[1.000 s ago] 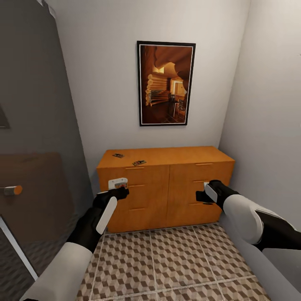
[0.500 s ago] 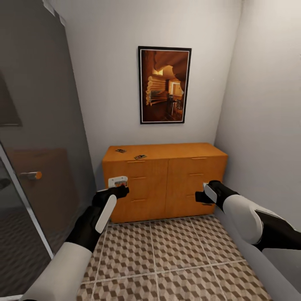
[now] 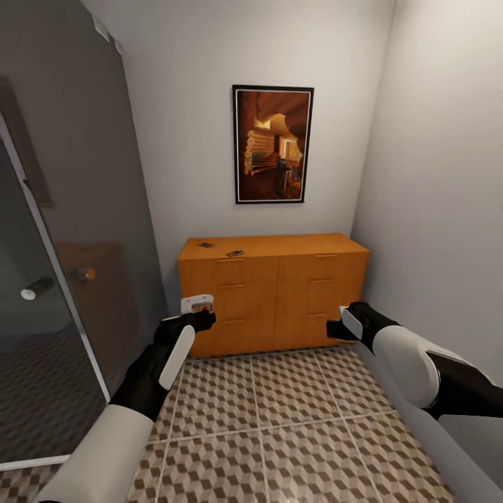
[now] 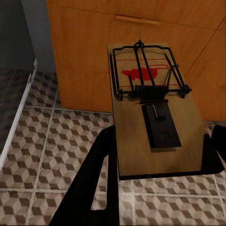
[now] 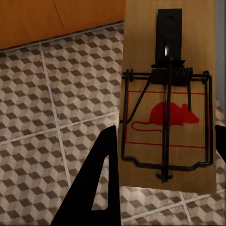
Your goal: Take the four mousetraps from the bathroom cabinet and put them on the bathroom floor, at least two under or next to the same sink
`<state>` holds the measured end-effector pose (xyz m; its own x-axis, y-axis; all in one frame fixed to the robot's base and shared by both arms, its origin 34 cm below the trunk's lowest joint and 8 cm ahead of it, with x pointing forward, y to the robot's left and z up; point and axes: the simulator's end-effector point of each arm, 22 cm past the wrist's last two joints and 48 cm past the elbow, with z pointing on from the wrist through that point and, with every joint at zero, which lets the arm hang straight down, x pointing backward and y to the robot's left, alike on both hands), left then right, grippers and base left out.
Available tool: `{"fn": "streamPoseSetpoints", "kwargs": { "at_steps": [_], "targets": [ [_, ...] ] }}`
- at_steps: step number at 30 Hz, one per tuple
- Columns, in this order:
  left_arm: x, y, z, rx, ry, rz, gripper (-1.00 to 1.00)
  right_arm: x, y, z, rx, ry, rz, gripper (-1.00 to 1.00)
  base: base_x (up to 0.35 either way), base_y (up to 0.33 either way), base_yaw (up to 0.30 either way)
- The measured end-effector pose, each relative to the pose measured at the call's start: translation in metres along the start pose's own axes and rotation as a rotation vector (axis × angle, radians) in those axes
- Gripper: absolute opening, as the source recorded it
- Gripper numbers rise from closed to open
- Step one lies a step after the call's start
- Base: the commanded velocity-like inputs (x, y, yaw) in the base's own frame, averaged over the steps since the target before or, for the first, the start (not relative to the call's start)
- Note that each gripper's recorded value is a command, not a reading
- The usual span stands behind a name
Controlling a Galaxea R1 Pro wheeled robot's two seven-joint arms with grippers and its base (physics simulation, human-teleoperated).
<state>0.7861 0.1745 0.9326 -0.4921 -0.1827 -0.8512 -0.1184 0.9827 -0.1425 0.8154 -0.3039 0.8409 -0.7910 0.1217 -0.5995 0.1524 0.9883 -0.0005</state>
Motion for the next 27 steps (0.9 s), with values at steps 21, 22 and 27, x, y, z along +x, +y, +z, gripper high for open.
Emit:
{"fn": "streamPoseSetpoints", "kwargs": {
  "at_steps": [21,22,27],
  "targets": [
    [-0.0004,0.0002,-0.0003,-0.001,-0.002,0.0,-1.0,0.0044,-0.0006,0.0034,0.002,-0.007,-0.017,-1.0,-0.303,0.0,0.0],
    [-0.0005,0.0002,-0.0004,-0.001,-0.002,0.0,-1.0,0.0044,-0.0006,0.0033,0.002,-0.007,-0.017,-1.0,-0.082,0.0,-0.033],
    [-0.0007,0.0003,-0.0005,-0.002,-0.003,0.001,-1.0,0.0046,-0.0003,0.0032,0.001,-0.007,-0.017,-1.0,-0.033,0.0,-0.154]
  ]
}}
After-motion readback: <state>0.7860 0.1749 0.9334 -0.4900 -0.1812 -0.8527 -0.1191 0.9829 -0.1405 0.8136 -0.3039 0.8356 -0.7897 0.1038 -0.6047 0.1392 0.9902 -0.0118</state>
